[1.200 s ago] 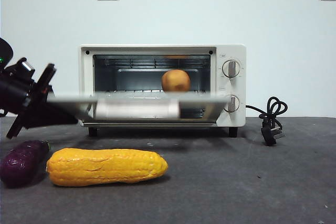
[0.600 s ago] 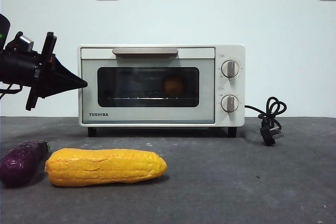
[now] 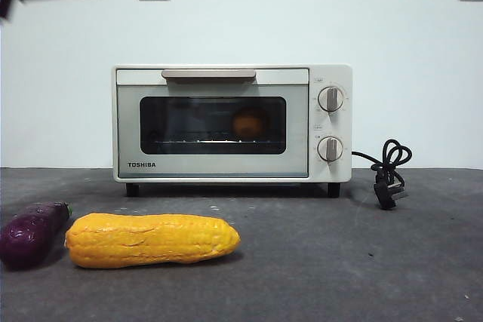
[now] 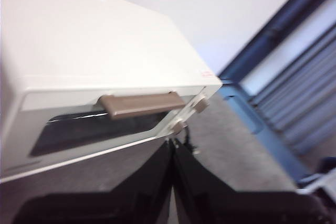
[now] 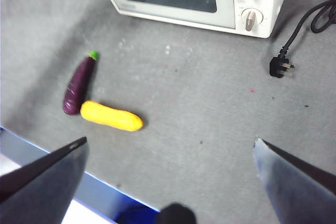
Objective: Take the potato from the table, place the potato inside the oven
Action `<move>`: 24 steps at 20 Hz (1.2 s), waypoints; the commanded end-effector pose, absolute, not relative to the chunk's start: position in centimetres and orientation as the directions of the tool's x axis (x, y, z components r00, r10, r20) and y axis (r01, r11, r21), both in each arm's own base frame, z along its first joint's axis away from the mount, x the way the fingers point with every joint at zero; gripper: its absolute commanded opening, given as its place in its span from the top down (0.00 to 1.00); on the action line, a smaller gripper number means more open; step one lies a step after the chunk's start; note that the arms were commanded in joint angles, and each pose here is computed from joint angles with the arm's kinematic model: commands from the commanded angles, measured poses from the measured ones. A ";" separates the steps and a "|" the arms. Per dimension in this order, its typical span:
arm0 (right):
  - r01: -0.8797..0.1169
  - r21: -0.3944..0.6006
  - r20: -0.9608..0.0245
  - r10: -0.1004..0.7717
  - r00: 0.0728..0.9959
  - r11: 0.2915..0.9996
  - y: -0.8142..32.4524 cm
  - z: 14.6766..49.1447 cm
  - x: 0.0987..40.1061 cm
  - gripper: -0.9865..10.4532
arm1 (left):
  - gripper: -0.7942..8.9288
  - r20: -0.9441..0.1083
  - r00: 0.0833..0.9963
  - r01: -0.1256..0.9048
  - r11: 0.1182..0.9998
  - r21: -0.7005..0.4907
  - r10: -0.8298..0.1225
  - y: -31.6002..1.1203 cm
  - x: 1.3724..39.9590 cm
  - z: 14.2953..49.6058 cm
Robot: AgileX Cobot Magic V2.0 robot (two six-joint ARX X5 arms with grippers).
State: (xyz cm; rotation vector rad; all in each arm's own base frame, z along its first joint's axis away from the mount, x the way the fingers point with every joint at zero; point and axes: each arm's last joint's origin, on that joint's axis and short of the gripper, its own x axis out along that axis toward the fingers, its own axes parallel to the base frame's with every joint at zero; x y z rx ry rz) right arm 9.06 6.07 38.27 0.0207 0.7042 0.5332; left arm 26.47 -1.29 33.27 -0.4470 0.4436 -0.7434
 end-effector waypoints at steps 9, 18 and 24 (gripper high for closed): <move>-0.527 0.106 -0.651 0.459 0.605 0.844 7.0 37.8 10.4 0.45 | 0.93 -0.407 0.792 0.402 0.890 -0.215 -0.456 -1.6 11.1 36.7; -0.526 0.107 -0.652 0.459 0.604 0.844 7.0 37.8 10.4 0.55 | 0.93 -0.397 0.791 0.424 0.885 -0.192 -0.465 -1.5 8.1 37.6; -0.525 0.105 -0.651 0.457 0.606 0.845 7.0 37.8 10.4 0.92 | 0.93 -0.397 0.792 0.423 0.886 -0.192 -0.464 -1.5 8.1 37.6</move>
